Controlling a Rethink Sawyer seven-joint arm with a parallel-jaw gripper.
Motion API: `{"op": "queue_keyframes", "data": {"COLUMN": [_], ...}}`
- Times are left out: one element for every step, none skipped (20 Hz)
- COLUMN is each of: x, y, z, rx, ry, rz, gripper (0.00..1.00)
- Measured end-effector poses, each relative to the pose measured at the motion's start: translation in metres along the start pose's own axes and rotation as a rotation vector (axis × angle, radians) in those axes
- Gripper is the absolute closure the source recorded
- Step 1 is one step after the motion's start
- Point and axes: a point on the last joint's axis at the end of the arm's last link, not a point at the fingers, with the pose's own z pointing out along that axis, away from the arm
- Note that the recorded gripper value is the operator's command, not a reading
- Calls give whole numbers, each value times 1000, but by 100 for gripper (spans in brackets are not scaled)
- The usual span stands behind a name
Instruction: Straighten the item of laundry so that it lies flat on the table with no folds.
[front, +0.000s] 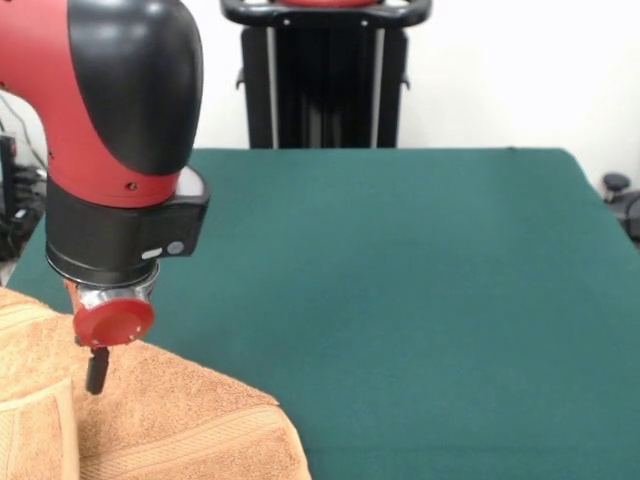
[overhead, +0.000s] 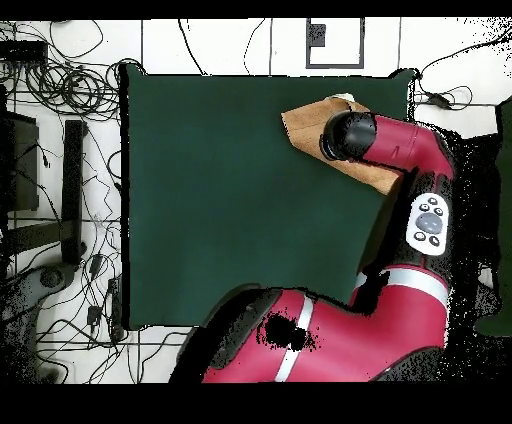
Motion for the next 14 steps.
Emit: {"op": "queue_keyframes", "data": {"x": [0, 0, 0, 1, 1, 3, 5, 6, 7, 7, 9, 9, 11, 12], "y": [1, 2, 6, 8, 9, 11, 17, 18, 20, 22, 24, 26, 29, 30], "z": [-1, -2, -4, -4, -5, -6, -9, -9, -10, -12, -14, -15, -18, -19], "rx": [-6, -14, -36, -44, -53, -65, -93, -101, -108, -119, -133, -142, -159, -164], "ry": [-14, -29, -63, -73, -83, -95, -125, -133, -142, -153, -165, -173, -187, -190], "rz": [0, 0, 6, 11, 15, 22, 42, 49, 56, 64, 80, 89, 110, 119], "gripper": [0, 0, 0, 0, 0, 0, 0, 0, 0, 0, 0, 0, 0, 0]}}
